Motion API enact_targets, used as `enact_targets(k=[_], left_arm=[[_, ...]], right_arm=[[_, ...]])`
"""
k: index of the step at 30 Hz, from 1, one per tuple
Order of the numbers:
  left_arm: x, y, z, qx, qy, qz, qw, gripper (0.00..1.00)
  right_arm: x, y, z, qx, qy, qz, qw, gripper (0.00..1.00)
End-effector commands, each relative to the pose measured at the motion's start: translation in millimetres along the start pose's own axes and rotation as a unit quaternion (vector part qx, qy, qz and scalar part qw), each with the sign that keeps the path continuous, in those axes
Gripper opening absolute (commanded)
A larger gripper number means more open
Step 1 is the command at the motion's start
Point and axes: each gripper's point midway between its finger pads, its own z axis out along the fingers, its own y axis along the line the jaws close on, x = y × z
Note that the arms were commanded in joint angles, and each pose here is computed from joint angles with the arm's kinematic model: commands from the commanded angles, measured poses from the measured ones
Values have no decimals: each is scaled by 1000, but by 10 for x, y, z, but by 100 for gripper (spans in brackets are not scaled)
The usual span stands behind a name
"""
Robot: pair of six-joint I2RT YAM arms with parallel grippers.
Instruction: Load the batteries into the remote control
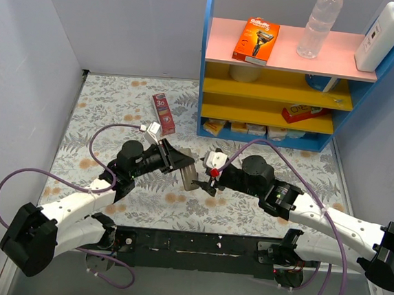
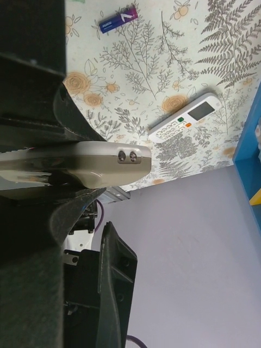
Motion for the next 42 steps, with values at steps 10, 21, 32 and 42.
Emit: enact_targets(k=[10, 21, 32, 42], left_arm=[[-62, -232, -8, 7, 18, -17, 1000, 0], [-62, -272, 3, 11, 24, -15, 1000, 0], [-54, -347, 4, 17, 37, -12, 999, 0], [-5, -470, 56, 32, 77, -33, 996, 0]], right_arm=[[-18, 61, 14, -36, -4, -66, 997, 74], [-18, 104, 56, -50, -5, -65, 997, 74], [56, 81, 88, -52, 11, -92, 994, 73], [203, 43, 90, -48, 36, -165, 985, 70]])
